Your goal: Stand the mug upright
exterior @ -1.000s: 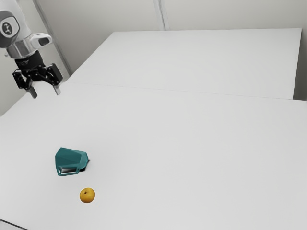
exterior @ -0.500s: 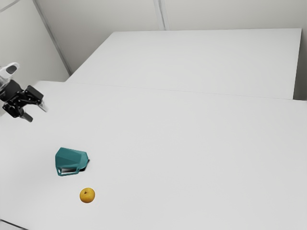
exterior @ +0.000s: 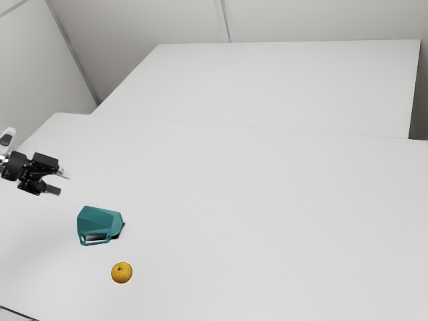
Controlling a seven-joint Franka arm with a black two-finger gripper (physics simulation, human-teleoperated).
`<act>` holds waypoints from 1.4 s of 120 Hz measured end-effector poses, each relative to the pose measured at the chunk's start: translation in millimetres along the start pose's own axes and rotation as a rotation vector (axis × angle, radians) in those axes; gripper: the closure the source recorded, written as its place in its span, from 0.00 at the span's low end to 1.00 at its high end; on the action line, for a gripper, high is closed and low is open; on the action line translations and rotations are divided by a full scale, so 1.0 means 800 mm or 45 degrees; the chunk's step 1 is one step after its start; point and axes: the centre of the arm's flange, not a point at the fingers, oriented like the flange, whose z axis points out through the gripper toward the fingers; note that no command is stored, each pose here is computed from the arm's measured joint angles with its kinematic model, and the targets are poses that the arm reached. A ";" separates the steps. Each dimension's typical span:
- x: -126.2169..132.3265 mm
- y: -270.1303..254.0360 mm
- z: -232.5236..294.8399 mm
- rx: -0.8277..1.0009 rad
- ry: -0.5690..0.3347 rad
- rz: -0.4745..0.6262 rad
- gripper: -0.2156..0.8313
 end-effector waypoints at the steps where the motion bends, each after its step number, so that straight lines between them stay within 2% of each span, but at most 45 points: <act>1: -0.001 -0.002 0.001 -0.004 0.004 0.000 0.24; 45: -0.016 -0.051 0.021 -0.070 0.089 0.097 0.24; 117: -0.030 -0.105 0.070 -0.082 -0.019 0.080 0.23; 168: -0.027 -0.098 0.091 -0.095 -0.068 0.116 0.23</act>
